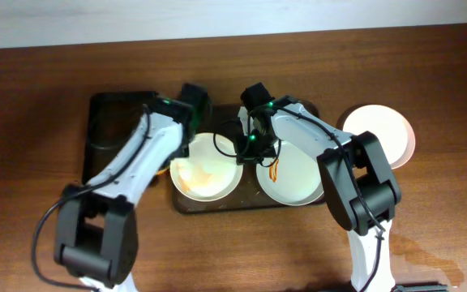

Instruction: Clean dirty plates on tray and stack at the side

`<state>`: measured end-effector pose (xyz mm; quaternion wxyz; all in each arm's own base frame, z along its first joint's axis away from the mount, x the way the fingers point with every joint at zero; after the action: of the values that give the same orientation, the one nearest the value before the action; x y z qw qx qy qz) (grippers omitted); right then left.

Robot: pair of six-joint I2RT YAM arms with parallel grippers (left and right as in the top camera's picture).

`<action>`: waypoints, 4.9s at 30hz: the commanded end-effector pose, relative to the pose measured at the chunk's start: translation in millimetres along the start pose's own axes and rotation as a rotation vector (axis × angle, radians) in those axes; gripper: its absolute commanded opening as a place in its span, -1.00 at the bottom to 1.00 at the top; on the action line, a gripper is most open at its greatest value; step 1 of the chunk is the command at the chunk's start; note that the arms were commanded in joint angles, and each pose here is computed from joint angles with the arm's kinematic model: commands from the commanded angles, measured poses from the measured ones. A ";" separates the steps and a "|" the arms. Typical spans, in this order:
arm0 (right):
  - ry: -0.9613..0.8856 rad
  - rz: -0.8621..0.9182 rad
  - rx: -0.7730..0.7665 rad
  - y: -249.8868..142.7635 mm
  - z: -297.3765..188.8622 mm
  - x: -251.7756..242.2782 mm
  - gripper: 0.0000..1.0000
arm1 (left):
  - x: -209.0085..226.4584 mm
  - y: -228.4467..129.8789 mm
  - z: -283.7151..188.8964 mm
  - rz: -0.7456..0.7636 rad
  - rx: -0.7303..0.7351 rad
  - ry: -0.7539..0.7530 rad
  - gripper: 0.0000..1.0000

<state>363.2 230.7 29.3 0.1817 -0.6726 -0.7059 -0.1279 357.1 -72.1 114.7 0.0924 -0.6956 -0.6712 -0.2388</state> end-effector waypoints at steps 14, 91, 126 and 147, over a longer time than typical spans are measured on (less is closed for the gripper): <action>-1.203 -0.605 -1.024 -67.6 -262.2 123.4 -0.92 | 114.7 -21.9 -58.0 -0.353 0.037 -0.499 -1.00; -0.636 -0.381 -0.770 -10.7 -188.8 72.2 -0.92 | 151.3 -68.3 -104.6 -0.524 -0.518 -0.310 -1.00; -0.471 0.546 -0.639 -23.6 -278.7 -162.4 -0.92 | 124.6 -60.6 -79.4 -0.462 -0.390 -0.387 -1.00; 0.076 0.548 -0.532 -44.6 -217.3 -222.0 0.68 | 122.9 -59.3 -80.6 -0.460 -0.396 -0.402 -1.00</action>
<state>338.9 -109.1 120.2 -0.0398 -0.8996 -0.3875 -0.1973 278.0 6.3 224.7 -0.2239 -0.5697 -0.7543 -0.2373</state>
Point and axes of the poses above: each gripper's point midway between its finger pads, its own z axis out along the fingers, its own x axis along the line the jaws close on, y = z × x, the point moved 3 cm from there along -z, back along the fingers, and after that the axes turned 5 degrees about z, right-handed, at the moved point
